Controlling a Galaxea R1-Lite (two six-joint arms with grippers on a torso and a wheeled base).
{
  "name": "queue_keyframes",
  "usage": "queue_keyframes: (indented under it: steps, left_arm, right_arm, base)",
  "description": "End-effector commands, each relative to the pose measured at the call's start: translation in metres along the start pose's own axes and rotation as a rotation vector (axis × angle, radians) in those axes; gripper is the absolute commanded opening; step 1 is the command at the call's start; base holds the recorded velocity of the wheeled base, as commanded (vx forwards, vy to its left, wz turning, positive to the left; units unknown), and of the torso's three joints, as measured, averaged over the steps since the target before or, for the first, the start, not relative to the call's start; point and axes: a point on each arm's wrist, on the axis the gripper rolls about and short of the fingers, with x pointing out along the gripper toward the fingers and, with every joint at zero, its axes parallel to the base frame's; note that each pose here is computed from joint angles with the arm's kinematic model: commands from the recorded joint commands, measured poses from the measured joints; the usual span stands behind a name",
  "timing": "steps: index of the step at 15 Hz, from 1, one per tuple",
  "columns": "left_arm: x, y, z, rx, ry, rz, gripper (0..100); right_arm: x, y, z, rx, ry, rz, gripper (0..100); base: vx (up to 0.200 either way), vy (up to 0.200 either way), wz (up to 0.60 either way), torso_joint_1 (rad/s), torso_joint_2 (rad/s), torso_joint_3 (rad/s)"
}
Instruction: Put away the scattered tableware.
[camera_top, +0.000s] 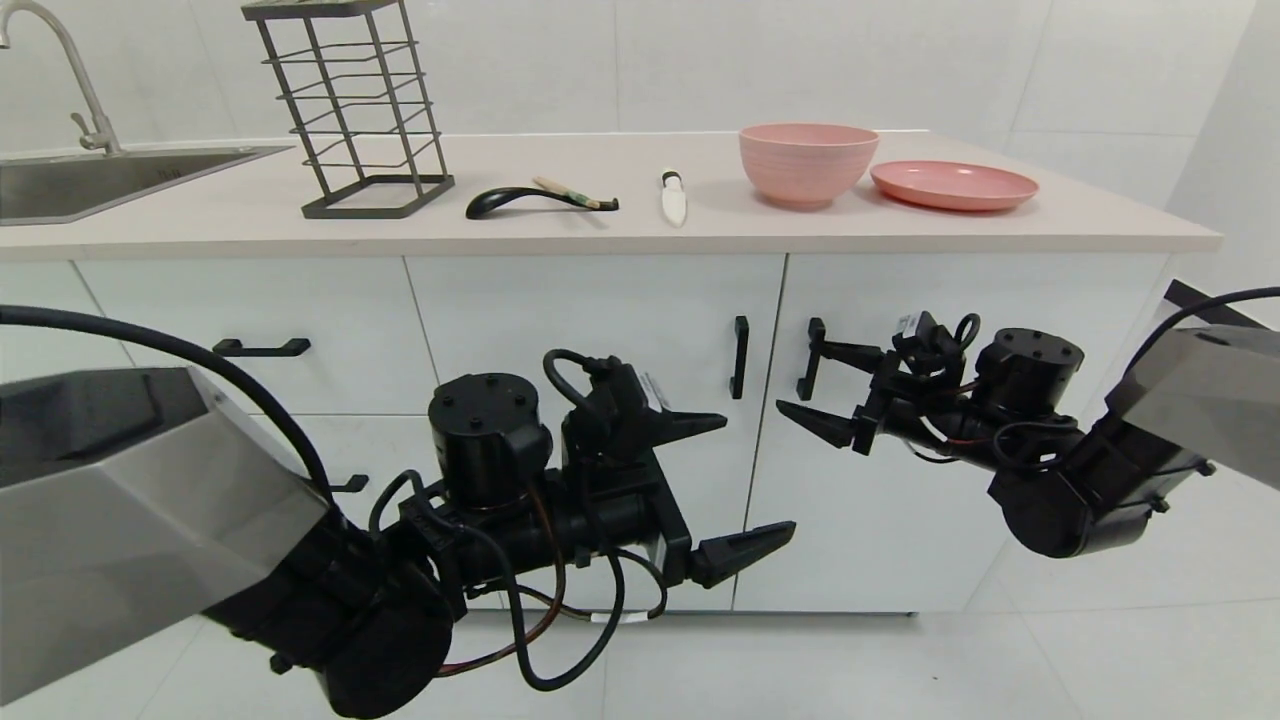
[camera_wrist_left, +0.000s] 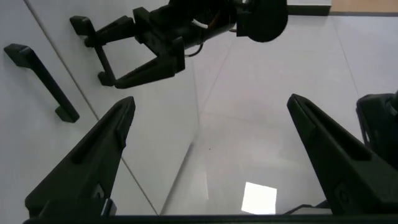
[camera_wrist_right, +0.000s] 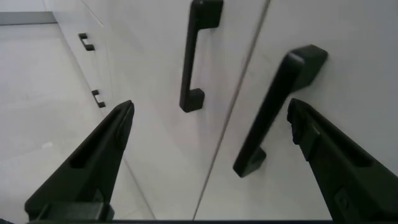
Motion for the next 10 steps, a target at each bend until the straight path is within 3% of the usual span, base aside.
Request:
queue_keyframes:
  steps: [1,10]
  left_arm:
    - [0.010,0.004,-0.003,0.003,-0.003,0.007,100]
    - [0.033,0.020,0.013,0.020,-0.035,0.021,100]
  right_arm:
    - [0.007,0.002,-0.004,0.000,-0.004,0.018,100]
    - [0.004,0.010,-0.009,0.001,-0.031,0.157,100]
  base:
    - [0.000,0.000,0.00,0.000,0.00,0.000]
    - [0.000,0.000,0.00,0.000,0.00,0.000]
